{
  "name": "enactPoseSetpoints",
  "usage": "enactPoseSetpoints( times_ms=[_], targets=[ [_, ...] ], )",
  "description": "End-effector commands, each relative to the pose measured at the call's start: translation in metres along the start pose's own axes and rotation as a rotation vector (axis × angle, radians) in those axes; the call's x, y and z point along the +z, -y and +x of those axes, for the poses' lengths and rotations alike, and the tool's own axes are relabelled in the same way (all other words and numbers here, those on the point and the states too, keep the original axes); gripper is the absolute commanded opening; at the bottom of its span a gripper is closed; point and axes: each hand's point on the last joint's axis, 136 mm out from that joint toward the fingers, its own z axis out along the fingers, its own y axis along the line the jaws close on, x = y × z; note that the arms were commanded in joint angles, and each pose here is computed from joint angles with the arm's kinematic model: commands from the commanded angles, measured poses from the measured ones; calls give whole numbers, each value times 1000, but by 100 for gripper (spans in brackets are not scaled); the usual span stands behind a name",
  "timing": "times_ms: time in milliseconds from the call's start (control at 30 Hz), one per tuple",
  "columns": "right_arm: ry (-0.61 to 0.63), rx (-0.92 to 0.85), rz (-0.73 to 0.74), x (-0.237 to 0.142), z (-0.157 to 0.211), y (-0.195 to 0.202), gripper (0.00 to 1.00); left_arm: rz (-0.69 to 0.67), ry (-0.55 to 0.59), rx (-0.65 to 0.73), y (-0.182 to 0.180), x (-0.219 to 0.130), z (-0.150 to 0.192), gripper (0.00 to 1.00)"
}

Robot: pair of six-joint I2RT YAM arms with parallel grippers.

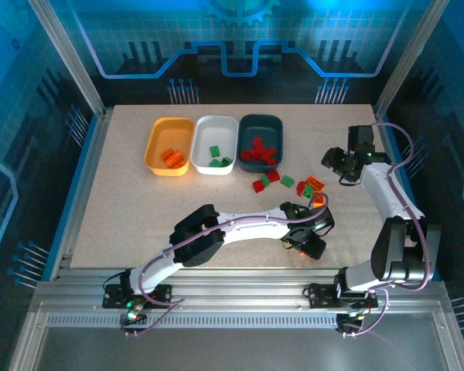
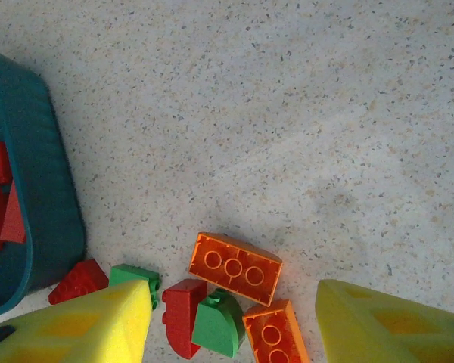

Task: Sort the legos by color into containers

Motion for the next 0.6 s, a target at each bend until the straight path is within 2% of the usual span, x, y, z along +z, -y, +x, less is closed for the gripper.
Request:
enactPoseSetpoints(
  times_ms=[0,200,567],
  targets=[
    [20,29,-23,-5,-4,2,61,5,-36,2,5,1,8,77],
    [24,30,-28,-6,-4,1,61,-38,-87,-2,-4,17,18,74],
    [37,37,-57,-10,-5,-1,61,-146,-105,11,-28,22,27,56]
  ],
)
